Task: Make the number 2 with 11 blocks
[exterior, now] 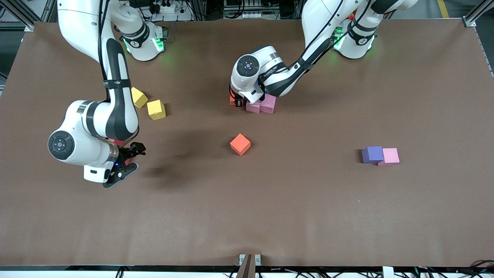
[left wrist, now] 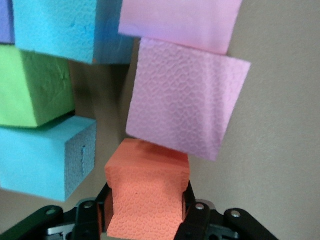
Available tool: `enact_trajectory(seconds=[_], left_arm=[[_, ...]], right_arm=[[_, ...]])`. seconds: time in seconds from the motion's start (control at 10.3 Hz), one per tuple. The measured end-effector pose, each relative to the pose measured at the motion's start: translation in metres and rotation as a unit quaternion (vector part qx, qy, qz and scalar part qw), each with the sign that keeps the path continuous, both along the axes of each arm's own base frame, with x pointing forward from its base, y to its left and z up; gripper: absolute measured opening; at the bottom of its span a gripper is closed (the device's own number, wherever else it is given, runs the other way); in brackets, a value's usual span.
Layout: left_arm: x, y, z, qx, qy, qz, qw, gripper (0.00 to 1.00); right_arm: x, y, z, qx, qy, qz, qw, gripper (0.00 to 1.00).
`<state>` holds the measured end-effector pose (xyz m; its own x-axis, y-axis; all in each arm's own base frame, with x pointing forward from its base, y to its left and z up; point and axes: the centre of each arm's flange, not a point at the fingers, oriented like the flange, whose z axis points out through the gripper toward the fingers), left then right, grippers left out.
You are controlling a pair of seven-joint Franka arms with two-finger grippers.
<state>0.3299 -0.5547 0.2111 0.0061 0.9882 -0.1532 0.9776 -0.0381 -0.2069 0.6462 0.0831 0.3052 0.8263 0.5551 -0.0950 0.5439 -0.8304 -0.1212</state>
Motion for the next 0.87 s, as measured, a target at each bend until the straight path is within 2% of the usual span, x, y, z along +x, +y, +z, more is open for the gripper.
enact_trajectory(seconds=[0.19,0.29,0.87], left_arm=[[-0.0122,-0.0014,0.0019,0.019,-0.040,-0.015,0.999,0.55],[-0.0136,-0.0014,0.0022,0.021,-0.049,-0.021,0.998,0.55],[-0.0101,0.0016,0.0021,0.021,-0.050,-0.022,0.998,0.55]], right_arm=[[0.0001,0.0000,0.0000,0.002,0.000,-0.001,1.000,1.00],[0.0001,-0.0002,0.0000,0.002,0.000,-0.002,1.000,1.00],[0.0006,-0.0044,-0.0001,0.003,0.000,-0.005,1.000,1.00]])
